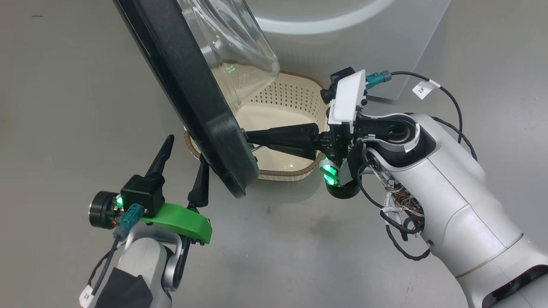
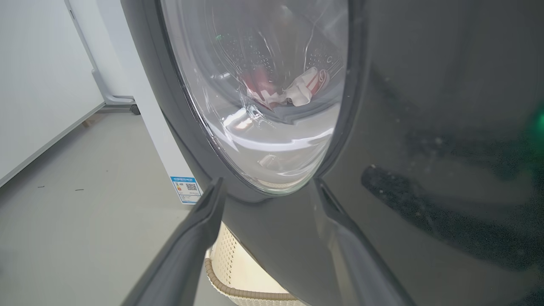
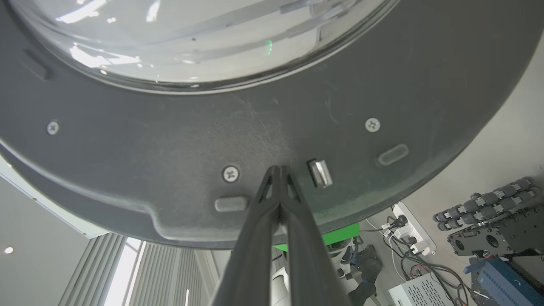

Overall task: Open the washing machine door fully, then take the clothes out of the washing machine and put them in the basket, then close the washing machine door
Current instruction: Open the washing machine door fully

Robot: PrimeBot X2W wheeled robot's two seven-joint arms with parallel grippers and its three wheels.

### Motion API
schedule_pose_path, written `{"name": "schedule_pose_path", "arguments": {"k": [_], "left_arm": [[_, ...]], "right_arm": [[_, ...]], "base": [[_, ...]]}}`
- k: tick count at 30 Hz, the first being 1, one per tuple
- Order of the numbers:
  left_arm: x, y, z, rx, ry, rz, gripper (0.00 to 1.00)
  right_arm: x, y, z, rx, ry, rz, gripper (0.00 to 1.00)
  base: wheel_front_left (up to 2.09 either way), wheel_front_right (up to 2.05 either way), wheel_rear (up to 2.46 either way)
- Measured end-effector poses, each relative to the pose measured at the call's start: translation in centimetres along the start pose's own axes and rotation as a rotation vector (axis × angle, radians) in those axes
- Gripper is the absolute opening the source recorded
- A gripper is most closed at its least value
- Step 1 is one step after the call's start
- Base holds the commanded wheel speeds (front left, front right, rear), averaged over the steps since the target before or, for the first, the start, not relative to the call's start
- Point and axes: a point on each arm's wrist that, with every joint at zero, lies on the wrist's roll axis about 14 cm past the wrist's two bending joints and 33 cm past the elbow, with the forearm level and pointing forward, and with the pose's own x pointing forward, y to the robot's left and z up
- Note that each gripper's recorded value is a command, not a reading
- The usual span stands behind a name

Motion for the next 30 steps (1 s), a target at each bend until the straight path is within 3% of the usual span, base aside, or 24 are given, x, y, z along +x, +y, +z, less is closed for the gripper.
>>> {"name": "schedule_pose_path", "arguments": {"k": [10, 16, 19, 30], "left_arm": [[0.1, 0.0, 0.8, 0.008, -0.022, 0.004, 1.0], [0.1, -0.3, 1.8, 0.018, -0.053, -0.001, 1.0], [-0.1, -0.4, 2.2, 0.018, -0.062, -0.003, 1.0], [-1.0, -1.4, 3.1, 0.034, -0.089, -0.035, 1.0]], "right_arm": [[-0.6, 0.7, 1.2, -0.032, -0.118, -0.008, 0.0], [-2.7, 1.6, 2.8, -0.149, -0.269, -0.067, 0.0], [-5.0, 1.7, 4.3, -0.245, -0.384, -0.119, 0.0], [-14.8, 1.2, 6.3, -0.825, -0.737, -0.471, 0.0]], "base": [[0.0, 0.0, 0.0], [0.0, 0.0, 0.0], [0.0, 0.0, 0.0], [0.0, 0.0, 0.0]]}}
